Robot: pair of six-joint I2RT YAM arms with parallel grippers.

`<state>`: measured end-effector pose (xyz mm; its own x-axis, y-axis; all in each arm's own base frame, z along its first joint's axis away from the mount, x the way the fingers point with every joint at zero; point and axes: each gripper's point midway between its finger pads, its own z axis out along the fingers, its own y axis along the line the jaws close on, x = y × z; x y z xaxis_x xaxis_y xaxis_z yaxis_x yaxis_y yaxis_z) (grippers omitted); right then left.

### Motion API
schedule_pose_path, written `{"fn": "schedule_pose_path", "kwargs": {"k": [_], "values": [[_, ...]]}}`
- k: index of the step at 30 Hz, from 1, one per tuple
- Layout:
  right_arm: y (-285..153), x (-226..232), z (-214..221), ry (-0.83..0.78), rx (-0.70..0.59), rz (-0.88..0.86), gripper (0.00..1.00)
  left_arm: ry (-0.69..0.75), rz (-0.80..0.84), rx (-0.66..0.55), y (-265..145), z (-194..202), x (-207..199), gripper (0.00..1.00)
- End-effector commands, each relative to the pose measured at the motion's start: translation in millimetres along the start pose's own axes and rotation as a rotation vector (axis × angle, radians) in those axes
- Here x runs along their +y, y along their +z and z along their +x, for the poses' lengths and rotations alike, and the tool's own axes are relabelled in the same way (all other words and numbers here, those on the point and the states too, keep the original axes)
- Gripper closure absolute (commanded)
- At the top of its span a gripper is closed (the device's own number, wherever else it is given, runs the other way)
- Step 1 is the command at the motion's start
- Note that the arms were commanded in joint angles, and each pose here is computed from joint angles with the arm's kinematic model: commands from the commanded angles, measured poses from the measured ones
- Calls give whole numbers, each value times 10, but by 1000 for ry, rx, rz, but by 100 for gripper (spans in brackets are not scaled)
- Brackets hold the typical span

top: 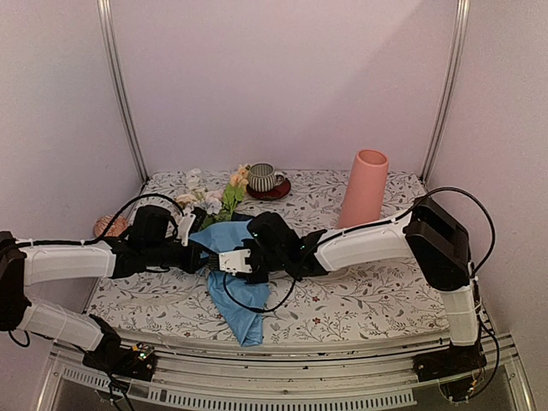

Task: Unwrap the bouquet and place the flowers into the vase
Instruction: Untie the half-tied ribbon from the folded wrapping paper.

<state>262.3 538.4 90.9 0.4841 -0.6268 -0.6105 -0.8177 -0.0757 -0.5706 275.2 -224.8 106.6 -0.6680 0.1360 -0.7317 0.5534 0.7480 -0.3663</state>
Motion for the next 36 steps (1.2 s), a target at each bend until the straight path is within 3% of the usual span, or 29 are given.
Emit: {"fn": "schedule_pose_path", "kwargs": {"k": [1, 10, 15, 22, 30, 36], "values": [[118, 74, 78, -18, 42, -21, 73, 4, 12, -9, 7, -13, 1, 100], [241, 74, 129, -17, 55, -7, 76, 2, 10, -4, 14, 0, 7, 100], [131, -50, 28, 10, 47, 26, 96, 0, 7, -4, 12, -8, 10, 100], [-257, -267, -159, 105, -45, 101, 97, -1, -2, 1, 15, -1, 25, 100], [-624, -498, 123, 391, -93, 118, 97, 3, -27, 11, 5, 28, 68, 100], [-777, -622, 756, 718, -55, 129, 97, 1, -35, 15, 3, 41, 82, 100]]}}
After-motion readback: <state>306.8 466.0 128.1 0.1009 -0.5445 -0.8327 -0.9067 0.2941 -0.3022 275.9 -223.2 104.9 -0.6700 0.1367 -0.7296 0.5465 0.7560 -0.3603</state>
